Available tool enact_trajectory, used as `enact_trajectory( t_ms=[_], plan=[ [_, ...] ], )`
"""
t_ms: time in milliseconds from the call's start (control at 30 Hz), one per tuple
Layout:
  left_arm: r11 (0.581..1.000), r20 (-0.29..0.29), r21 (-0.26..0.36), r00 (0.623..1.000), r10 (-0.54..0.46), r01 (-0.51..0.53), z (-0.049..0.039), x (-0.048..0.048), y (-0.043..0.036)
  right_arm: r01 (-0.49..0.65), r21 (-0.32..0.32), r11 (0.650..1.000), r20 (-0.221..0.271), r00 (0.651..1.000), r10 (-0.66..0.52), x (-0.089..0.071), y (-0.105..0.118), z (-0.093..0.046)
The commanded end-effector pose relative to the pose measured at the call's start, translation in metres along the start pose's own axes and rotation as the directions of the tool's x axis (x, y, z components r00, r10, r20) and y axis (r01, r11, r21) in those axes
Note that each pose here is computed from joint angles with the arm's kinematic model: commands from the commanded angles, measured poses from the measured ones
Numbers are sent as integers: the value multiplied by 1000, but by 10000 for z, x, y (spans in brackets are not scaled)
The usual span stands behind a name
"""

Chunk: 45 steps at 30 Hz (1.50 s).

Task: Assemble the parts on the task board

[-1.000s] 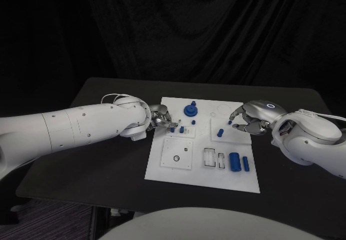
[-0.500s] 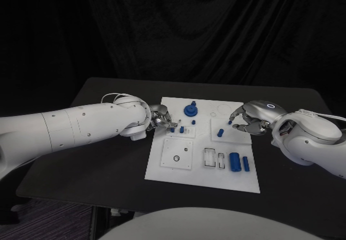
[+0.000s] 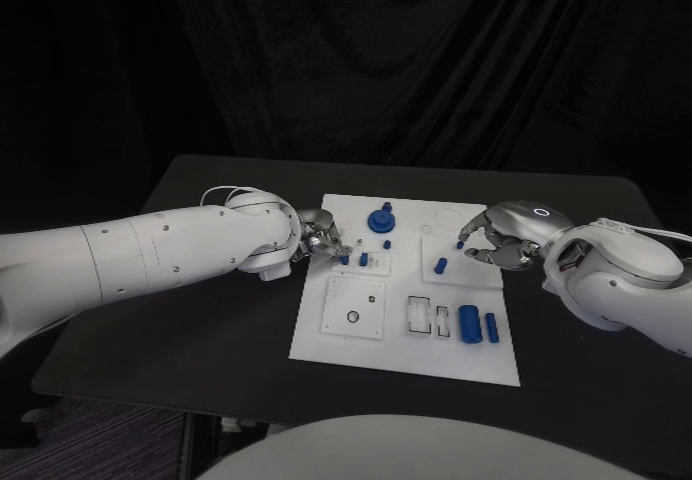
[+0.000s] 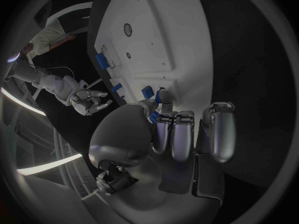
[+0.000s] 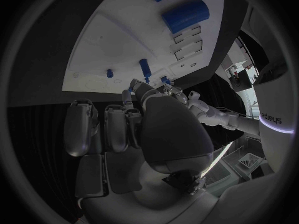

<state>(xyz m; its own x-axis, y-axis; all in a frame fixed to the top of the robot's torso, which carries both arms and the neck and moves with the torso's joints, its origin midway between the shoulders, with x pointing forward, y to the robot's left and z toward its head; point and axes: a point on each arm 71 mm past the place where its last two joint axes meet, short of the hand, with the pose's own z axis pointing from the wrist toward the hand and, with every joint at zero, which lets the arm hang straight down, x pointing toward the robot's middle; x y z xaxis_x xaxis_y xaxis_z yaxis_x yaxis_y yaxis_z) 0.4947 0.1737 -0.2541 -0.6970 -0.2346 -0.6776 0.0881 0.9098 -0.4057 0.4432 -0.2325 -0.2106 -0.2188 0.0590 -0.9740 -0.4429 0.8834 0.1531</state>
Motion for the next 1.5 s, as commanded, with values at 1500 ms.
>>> enact_trajectory(
  t_ms=[1500],
  plan=[
    [1000,23,17,1000,-15,15,12,8,12,1,11,1000,-3,1000,-1,16,-11,2]
  ],
)
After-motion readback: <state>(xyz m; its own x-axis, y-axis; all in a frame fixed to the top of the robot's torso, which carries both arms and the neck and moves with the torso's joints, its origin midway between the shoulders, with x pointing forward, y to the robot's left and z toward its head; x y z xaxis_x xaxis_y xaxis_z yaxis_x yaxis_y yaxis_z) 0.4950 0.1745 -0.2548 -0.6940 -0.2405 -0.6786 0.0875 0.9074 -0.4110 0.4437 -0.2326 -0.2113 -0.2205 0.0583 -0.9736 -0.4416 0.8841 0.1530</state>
